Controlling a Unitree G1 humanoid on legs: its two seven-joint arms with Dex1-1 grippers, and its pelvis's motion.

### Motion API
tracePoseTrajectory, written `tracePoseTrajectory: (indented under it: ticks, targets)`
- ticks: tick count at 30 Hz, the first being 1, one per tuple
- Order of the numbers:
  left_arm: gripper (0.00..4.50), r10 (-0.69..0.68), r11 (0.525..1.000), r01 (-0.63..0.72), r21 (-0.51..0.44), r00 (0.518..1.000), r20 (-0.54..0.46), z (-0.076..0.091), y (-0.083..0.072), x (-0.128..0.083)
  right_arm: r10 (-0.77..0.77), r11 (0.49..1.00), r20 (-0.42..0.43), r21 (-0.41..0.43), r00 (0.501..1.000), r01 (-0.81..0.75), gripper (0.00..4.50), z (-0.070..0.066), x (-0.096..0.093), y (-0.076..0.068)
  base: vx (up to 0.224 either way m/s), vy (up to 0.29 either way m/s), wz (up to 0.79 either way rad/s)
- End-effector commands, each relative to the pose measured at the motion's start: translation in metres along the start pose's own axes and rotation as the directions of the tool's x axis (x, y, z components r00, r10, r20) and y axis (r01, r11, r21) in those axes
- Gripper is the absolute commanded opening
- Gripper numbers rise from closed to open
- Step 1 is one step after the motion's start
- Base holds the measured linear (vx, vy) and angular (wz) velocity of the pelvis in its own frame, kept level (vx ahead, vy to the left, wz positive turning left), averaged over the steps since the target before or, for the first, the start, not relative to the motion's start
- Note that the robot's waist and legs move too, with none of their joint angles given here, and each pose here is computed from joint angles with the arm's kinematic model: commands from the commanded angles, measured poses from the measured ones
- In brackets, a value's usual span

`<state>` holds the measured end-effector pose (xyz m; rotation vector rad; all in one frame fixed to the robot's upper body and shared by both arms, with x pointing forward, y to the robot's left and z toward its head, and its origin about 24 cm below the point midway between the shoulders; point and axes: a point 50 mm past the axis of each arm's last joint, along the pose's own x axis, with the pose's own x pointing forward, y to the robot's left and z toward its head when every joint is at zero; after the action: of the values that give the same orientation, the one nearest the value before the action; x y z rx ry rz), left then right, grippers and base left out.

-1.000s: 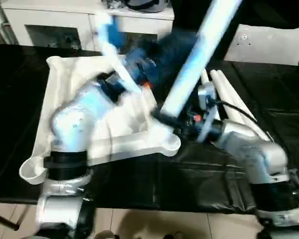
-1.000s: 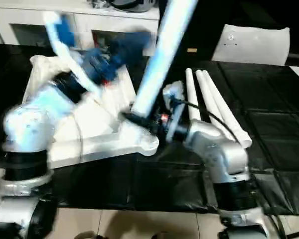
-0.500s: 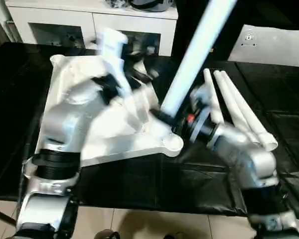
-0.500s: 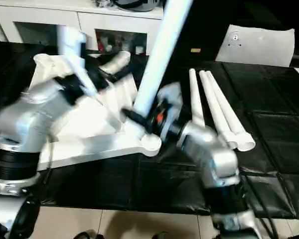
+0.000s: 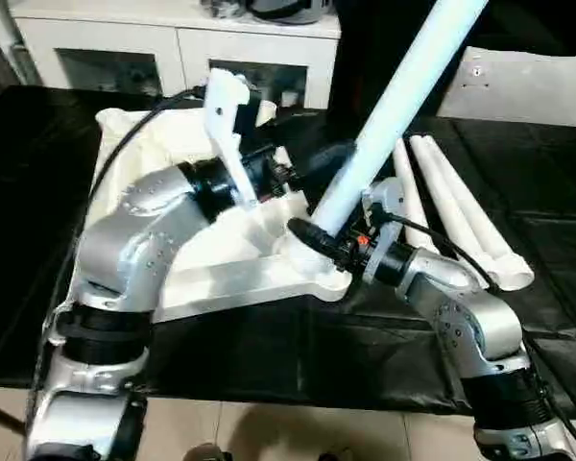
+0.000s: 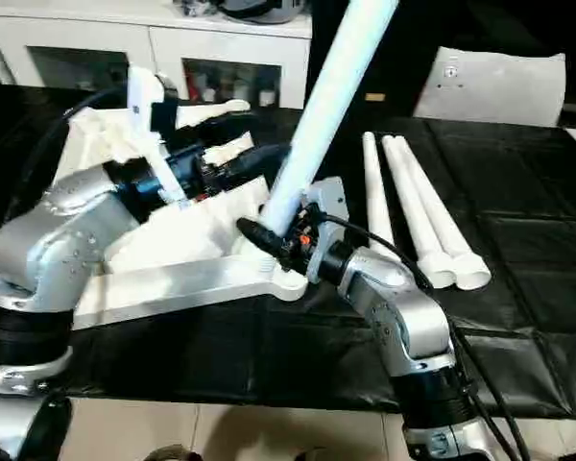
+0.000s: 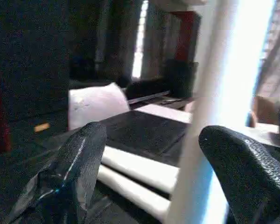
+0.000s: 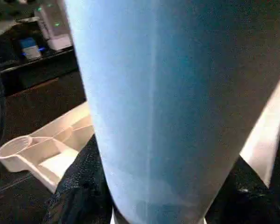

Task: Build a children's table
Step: Pick table leg

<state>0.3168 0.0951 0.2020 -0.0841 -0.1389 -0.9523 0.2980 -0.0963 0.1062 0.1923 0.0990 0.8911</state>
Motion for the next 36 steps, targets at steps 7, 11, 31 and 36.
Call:
tracePoseTrajectory:
  ticks: [7, 11, 31, 36]
  targets:
    - [4.3, 0.463, 0.886, -0.461, 0.05, 0.88, -0.107, -0.045, 0.041, -0.047, -0.259, 0.964, 0.062, -0.053, 0.964, 0.262, 1.92, -0.001, -0.018, -0.011, 0.0, 0.0, 0.0]
    - [4.39, 0.508, 0.861, -0.504, 0.06, 0.853, -0.118, -0.059, 0.038, -0.059, -0.326, 0.944, 0.005, -0.056, 0.945, 0.326, 1.92, -0.009, -0.023, -0.014, 0.0, 0.0, 0.0]
    - [4.5, 0.249, 0.958, -0.178, 0.225, 0.904, -0.349, -0.098, 0.018, -0.081, -0.362, 0.932, -0.057, -0.041, 0.931, 0.36, 1.92, -0.02, -0.037, -0.006, 0.0, 0.0, 0.0]
    - [4.5, 0.124, 0.985, -0.058, 0.164, 0.897, -0.424, -0.103, 0.014, -0.083, -0.363, 0.931, -0.069, 0.001, 0.929, 0.364, 1.92, -0.02, -0.038, -0.003, 0.0, 0.0, 0.0]
